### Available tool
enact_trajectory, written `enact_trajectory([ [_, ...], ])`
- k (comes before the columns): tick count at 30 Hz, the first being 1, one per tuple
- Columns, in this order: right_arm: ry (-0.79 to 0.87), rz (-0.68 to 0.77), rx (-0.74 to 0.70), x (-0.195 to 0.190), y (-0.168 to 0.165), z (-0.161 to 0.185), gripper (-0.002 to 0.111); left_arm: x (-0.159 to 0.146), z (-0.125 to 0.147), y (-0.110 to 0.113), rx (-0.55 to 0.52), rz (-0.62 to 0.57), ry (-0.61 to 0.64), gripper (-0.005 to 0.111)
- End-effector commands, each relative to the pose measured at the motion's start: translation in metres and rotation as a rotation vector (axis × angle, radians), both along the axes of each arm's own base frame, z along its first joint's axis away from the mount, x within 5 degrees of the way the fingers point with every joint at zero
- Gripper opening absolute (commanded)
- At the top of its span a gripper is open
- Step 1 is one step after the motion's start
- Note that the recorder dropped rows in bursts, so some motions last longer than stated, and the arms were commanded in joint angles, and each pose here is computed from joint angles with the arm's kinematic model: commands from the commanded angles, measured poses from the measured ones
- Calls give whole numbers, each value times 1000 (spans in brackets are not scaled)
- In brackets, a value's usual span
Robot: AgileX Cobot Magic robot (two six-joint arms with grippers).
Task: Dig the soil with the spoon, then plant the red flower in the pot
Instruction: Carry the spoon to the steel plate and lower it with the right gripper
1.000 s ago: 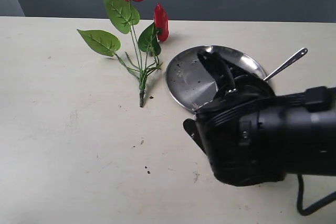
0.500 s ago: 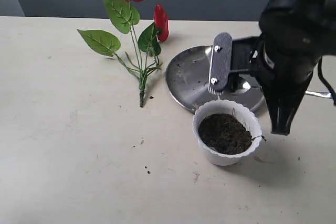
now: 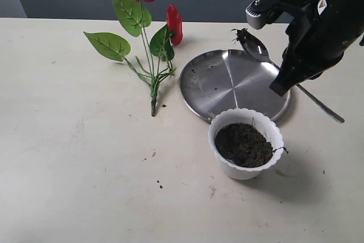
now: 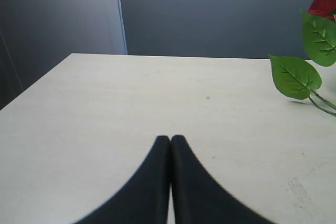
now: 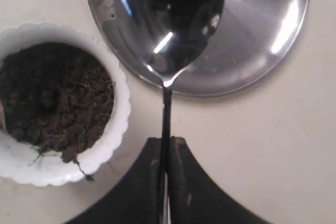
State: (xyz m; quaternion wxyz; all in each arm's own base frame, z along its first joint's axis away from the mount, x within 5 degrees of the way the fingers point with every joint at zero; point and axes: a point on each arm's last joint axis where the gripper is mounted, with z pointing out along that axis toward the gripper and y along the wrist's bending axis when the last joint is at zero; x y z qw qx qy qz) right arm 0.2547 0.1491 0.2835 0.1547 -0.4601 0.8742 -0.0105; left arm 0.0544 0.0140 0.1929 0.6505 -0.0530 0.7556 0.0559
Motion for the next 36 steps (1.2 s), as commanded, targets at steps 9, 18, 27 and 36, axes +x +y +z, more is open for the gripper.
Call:
enact_trajectory([
  [9,77,-201,163,50,-5,-51,-1,0,-1,0,-4,2,3,0],
  [18,23,-210,193,88,10,-61,-1,0,-1,0,-4,2,3,0],
  [27,77,-211,169,126,27,-92,-1,0,-1,0,-4,2,3,0],
  [36,136,-203,120,152,37,-128,-1,0,-1,0,-4,2,3,0],
])
